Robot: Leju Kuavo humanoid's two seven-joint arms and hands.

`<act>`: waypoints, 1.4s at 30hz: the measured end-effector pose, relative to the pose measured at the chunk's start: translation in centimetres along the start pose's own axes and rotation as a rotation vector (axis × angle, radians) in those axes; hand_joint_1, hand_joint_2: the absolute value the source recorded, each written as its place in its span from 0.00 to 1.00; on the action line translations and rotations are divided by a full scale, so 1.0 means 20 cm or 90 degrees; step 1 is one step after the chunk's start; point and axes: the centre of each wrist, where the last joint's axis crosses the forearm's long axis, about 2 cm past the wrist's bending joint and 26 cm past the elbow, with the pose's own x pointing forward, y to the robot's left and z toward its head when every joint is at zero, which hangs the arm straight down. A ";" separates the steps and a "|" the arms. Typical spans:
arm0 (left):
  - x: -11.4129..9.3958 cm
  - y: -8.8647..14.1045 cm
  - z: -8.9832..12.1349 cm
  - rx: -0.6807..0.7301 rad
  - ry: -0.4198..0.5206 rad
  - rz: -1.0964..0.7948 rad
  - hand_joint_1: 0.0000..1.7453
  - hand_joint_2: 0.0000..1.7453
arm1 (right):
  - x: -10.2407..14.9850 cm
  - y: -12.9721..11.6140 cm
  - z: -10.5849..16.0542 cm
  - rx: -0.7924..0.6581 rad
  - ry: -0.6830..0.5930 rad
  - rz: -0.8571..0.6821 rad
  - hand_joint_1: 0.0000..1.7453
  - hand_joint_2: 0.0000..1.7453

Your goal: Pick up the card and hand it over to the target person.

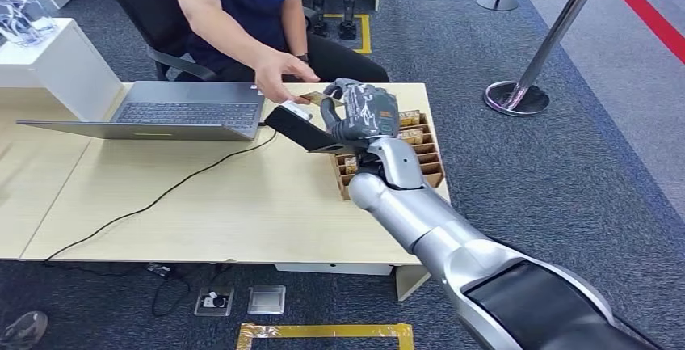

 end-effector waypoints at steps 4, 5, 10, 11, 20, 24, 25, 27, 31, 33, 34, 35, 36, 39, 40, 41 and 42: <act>-0.01 0.00 0.00 0.001 0.002 -0.011 0.00 0.00 | -0.04 -0.03 -0.02 -0.021 0.010 0.002 1.00 1.00; -0.01 0.00 0.00 0.001 0.001 -0.012 0.00 0.00 | -0.04 -0.03 -0.02 -0.024 0.010 0.002 1.00 1.00; 0.00 0.00 0.00 0.001 0.000 -0.016 0.00 0.00 | -0.05 -0.04 -0.02 -0.030 0.011 0.001 1.00 1.00; 0.00 0.00 0.00 0.001 0.000 -0.017 0.00 0.00 | -0.05 -0.04 -0.02 -0.032 0.011 0.002 1.00 1.00; -0.01 -0.04 0.01 -0.002 -0.008 -0.024 0.00 0.00 | -0.11 -0.10 -0.04 -0.086 0.037 -0.049 0.00 1.00; -0.05 -0.07 0.01 -0.032 0.009 0.022 0.00 0.00 | -0.19 -0.23 -0.11 -0.173 0.034 -0.132 0.00 1.00; -0.07 -0.08 0.01 -0.037 0.014 0.035 0.00 0.00 | -0.23 -0.28 -0.13 -0.196 0.034 -0.159 0.00 1.00; -0.09 -0.09 0.00 -0.039 0.020 0.046 0.00 0.00 | -0.31 -0.39 -0.10 -0.227 0.030 -0.230 0.00 1.00; -0.11 -0.06 0.00 -0.037 0.027 0.053 0.00 0.00 | -0.56 -0.68 0.18 -0.268 0.004 -0.374 0.00 1.00; -0.12 -0.06 -0.01 -0.042 0.029 0.045 0.00 0.00 | -0.72 -0.78 0.39 -0.289 0.014 -0.383 0.00 1.00; -0.13 -0.07 -0.01 -0.044 0.030 0.042 0.00 0.00 | -0.79 -0.82 0.49 -0.295 0.025 -0.382 0.00 1.00; -0.13 -0.08 -0.01 -0.045 0.031 0.039 0.00 0.00 | -0.84 -0.84 0.57 -0.300 0.033 -0.380 0.00 1.00; -0.14 -0.09 0.00 -0.045 0.032 0.041 0.00 0.00 | -0.89 -0.85 0.68 -0.303 0.045 -0.382 0.00 1.00; -0.16 -0.11 0.00 -0.045 0.032 0.044 0.00 0.00 | -0.97 -0.89 0.99 -0.306 0.074 -0.397 0.00 1.00; -0.16 -0.11 0.00 -0.046 0.031 0.041 0.00 0.00 | -0.98 -0.91 1.09 -0.307 0.079 -0.407 0.00 1.00; -0.16 -0.12 0.00 -0.047 0.030 0.037 0.00 0.00 | -0.99 -0.92 1.19 -0.303 0.083 -0.420 0.00 1.00; -0.16 -0.12 0.00 -0.048 0.028 0.030 0.00 0.00 | -1.00 -0.93 1.32 -0.276 0.082 -0.440 0.00 1.00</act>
